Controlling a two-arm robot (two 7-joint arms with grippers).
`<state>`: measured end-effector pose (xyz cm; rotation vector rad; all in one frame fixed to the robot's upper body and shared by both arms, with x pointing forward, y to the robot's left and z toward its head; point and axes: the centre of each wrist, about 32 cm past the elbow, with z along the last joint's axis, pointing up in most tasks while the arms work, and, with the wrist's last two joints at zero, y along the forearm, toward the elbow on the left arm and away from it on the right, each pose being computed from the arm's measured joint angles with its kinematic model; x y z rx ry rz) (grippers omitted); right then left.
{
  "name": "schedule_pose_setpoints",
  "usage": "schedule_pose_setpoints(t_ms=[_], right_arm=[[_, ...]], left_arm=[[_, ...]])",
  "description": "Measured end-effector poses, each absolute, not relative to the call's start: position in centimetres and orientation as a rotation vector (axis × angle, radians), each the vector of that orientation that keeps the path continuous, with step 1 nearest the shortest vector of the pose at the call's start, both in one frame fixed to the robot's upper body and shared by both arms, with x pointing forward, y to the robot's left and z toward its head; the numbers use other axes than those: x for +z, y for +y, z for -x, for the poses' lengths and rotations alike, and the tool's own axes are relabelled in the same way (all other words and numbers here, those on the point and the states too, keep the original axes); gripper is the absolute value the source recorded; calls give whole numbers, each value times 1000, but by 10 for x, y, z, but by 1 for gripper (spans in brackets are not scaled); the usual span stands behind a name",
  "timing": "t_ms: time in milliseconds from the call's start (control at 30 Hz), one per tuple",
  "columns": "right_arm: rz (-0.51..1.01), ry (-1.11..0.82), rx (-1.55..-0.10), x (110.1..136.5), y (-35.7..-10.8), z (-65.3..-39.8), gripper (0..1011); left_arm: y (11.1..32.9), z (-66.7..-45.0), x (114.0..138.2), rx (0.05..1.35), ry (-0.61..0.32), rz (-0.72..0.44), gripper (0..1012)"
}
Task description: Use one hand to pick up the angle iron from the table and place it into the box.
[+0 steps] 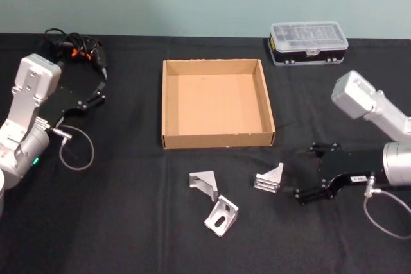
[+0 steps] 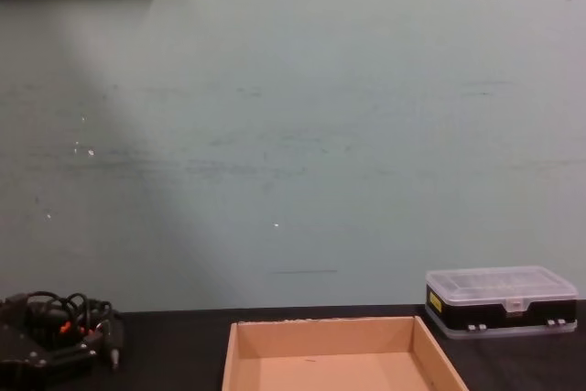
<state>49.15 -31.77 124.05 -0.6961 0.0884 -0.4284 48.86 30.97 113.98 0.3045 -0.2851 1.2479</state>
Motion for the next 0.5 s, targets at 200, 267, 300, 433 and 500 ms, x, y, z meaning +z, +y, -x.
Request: schedule_pose_setpoints(t_ms=[200,267,300,433,500], right_arm=[[716,81,-425,1233,-312,-491,1002],[718,76,-424,1232,-311,-492,1003],[719,75,-424,1231,-310,-492,1003],[719,70,-424,1231,-309,-494,1002],[718,68,-425,1230,-308,-495,1003]], left_arm=[[310,-489,1140,1248,-285,-304,1000],[310,-489,1140,1248,-285,-304,1000],[310,-489,1140,1248,-285,-304,1000],[310,-489,1140,1248,-285,-304,1000],[310,-489,1140,1248,-285,-305,1000]])
